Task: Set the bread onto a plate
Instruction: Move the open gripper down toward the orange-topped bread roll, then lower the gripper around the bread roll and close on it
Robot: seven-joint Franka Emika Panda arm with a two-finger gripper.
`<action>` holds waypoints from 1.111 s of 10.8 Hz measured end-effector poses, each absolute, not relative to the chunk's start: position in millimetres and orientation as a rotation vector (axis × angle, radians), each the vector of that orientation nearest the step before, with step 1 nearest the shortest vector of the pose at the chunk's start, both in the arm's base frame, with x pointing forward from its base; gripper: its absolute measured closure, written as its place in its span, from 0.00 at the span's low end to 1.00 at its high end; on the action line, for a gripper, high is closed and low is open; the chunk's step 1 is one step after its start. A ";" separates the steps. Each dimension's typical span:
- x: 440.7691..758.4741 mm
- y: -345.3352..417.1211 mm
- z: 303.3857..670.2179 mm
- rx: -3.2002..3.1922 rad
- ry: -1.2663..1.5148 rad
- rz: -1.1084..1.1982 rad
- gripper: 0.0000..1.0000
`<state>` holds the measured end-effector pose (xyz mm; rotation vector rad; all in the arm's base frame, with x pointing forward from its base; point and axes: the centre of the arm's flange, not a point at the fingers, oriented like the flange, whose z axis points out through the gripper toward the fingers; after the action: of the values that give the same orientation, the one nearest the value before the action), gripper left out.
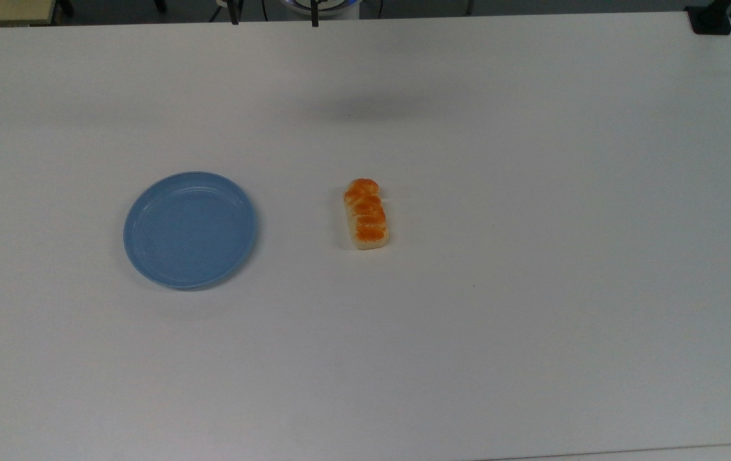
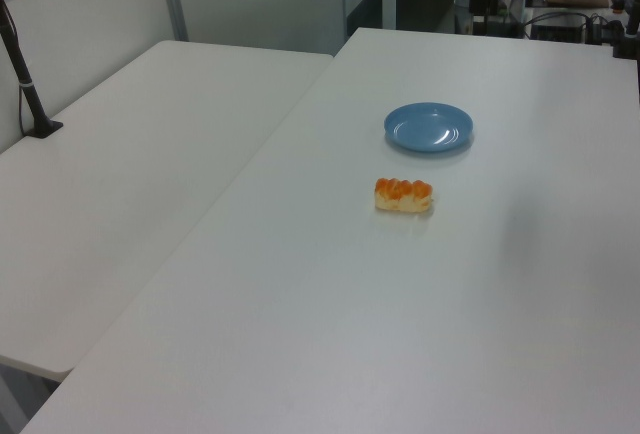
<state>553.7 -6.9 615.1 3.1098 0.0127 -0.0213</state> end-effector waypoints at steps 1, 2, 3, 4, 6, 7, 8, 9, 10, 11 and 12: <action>554.8 -6.1 614.0 3.110 0.016 -0.018 0.00; 558.5 -4.7 613.1 3.109 0.020 0.011 0.00; 562.9 -2.7 609.6 3.108 0.026 0.035 0.00; 568.3 -0.4 602.4 3.107 0.033 0.042 0.00; 583.9 4.8 578.9 3.104 0.047 0.040 0.00; 595.4 7.3 561.8 3.102 0.054 0.044 0.00; 607.8 10.2 540.9 3.099 0.061 0.044 0.00; 618.0 17.4 522.7 3.098 0.079 0.045 0.00; 628.5 37.5 498.9 3.096 0.127 0.037 0.00; 633.4 57.7 481.1 3.092 0.173 0.018 0.00; 638.0 80.2 461.0 3.087 0.217 0.001 0.00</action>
<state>638.0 80.2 461.0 3.0874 0.2174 0.0005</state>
